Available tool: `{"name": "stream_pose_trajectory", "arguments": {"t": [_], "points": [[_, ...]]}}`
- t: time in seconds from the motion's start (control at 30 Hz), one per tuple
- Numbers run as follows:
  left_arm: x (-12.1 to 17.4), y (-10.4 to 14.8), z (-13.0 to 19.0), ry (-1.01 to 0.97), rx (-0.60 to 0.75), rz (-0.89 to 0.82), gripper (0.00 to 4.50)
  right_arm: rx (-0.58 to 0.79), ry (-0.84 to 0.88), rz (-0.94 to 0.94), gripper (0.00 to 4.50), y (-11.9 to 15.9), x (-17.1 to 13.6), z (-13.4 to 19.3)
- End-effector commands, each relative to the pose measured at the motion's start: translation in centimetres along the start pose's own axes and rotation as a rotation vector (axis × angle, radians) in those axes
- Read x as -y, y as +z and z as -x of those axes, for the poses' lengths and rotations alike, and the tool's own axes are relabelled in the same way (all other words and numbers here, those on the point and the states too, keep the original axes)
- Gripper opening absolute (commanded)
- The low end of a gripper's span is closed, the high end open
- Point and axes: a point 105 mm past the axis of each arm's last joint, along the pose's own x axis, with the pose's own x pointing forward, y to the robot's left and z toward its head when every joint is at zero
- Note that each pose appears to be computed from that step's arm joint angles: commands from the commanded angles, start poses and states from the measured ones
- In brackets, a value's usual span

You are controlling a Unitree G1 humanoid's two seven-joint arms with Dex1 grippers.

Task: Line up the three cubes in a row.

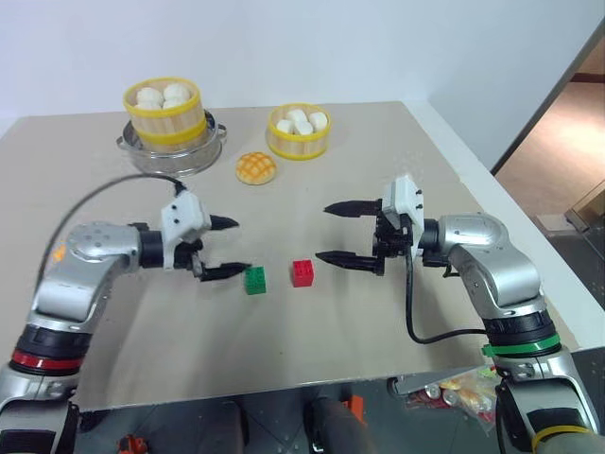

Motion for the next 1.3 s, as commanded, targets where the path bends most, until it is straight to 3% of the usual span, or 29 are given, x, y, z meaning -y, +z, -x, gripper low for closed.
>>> {"name": "stream_pose_trajectory", "arguments": {"t": [0.03,0.23,0.43,0.57,0.73,0.87,1.17,1.3], "points": [[-1.7,2.4,2.1,0.167,0.079,0.007,4.49,0.033,-0.017,0.040,4.50,1.5,0.2,0.5],[-4.4,2.4,6.3,0.552,0.189,0.137,4.49,0.017,-0.018,0.040,4.50,0.8,0.1,0.7],[-5.4,-2.9,14.3,0.872,0.089,0.264,4.49,0.012,0.014,0.035,4.50,0.1,-0.4,0.2],[-6.5,-5.7,19.7,1.187,0.070,0.293,4.49,-0.002,0.053,0.056,4.50,-0.3,-0.5,-0.2],[-6.1,-5.8,19.3,1.357,0.134,0.320,4.49,-0.008,0.059,0.067,4.50,-0.5,0.1,-0.2],[-5.9,-7.6,19.9,1.540,0.173,0.440,4.49,-0.020,0.073,0.073,4.50,-0.8,0.3,-0.2],[-5.7,-9.6,16.9,1.571,0.134,0.552,4.49,-0.019,0.077,0.075,4.50,-0.8,0.6,-0.2],[-5.7,-10.4,15.8,1.589,0.123,0.619,4.49,0.098,0.051,0.036,4.50,1.5,1.4,-0.7]]}}
